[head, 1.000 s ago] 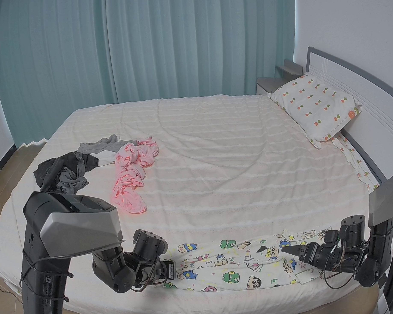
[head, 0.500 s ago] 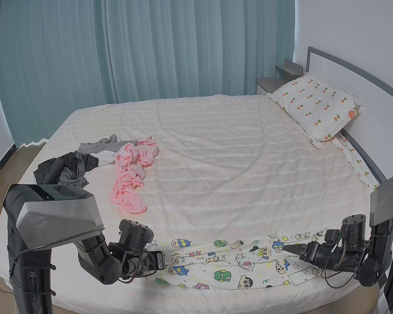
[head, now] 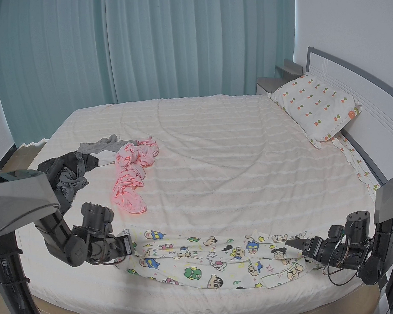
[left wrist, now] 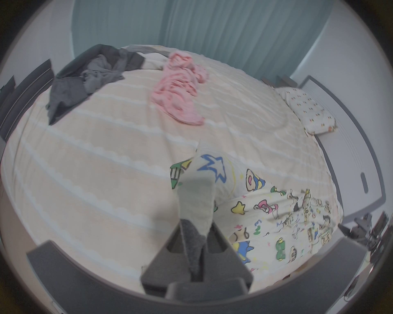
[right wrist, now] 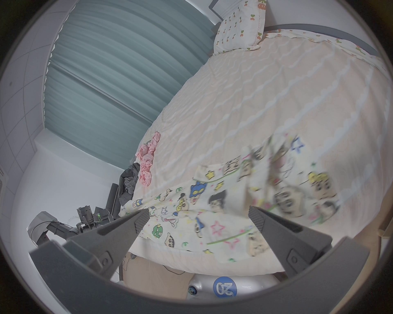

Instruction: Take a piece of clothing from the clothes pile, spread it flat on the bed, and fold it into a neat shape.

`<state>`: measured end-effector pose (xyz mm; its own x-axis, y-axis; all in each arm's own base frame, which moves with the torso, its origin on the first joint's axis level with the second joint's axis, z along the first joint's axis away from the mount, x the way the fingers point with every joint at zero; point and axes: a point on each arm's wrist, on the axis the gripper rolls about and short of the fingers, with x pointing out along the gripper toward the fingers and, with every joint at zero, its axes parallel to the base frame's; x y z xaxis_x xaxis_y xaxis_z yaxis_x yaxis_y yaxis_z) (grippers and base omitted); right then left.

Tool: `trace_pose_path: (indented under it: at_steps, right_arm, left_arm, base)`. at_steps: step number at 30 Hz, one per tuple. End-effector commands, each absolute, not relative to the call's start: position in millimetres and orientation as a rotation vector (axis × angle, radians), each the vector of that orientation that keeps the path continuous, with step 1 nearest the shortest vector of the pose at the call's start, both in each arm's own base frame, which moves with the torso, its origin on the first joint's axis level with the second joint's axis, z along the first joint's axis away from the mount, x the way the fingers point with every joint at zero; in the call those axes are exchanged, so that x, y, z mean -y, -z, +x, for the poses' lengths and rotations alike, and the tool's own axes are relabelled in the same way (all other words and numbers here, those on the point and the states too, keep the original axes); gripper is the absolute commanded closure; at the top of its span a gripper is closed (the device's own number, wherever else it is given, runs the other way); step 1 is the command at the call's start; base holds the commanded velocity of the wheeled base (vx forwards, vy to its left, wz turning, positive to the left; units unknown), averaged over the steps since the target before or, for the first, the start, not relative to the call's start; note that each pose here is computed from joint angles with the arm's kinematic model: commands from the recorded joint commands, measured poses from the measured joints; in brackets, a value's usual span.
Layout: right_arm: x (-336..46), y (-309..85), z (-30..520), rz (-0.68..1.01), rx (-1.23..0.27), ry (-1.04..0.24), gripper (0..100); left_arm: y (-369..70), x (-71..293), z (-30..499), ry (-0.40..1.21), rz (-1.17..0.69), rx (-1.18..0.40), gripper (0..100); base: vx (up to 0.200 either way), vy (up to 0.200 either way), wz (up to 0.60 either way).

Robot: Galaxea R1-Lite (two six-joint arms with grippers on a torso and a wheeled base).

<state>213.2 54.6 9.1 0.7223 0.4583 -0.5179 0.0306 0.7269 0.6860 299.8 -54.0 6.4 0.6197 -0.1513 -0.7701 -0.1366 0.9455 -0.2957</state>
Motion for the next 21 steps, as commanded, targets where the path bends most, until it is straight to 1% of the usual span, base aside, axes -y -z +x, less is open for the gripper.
trace_pose_path:
  at_steps: [1,3,6,7,8,11,13,17,21]
  right_arm:
    - [-52,-13,216,0.737,-0.708,-0.259,0]
    - [-50,-13,216,0.741,-0.704,-0.252,0]
    - [-50,-13,216,0.743,-0.705,-0.253,0]
    - [-50,-13,216,0.743,-0.705,-0.253,0]
    - [-50,-13,217,0.746,-0.703,-0.251,0]
    - [-50,-12,218,0.746,-0.702,-0.252,0]
    - [-50,-12,218,0.746,-0.702,-0.252,0]
    - [-50,-12,218,0.746,-0.702,-0.252,0]
    - [-50,-12,218,0.746,-0.704,-0.253,0]
  left_arm:
    - [-27,18,300,-0.053,-0.376,-0.848,100]
    - [-34,-5,297,-0.089,-0.382,-0.839,100]
    - [-43,-24,294,-0.115,-0.401,-0.816,100]
    - [-43,-24,294,-0.115,-0.401,-0.816,100]
    - [-48,-36,292,-0.138,-0.405,-0.802,100]
    - [-57,-53,292,-0.179,-0.401,-0.786,100]
    - [-65,-59,292,-0.195,-0.405,-0.791,100]
    - [-89,-56,291,-0.190,-0.405,-0.799,100]
    - [-101,-21,290,-0.101,-0.367,-0.828,100]
  base:
    - [0.000,0.000,0.00]
    - [0.000,0.000,0.00]
    - [0.000,0.000,0.00]
    - [0.000,0.000,0.00]
    - [0.000,0.000,0.00]
    - [0.000,0.000,0.00]
    - [0.000,0.000,0.00]
    - [0.000,0.000,0.00]
    - [0.000,0.000,0.00]
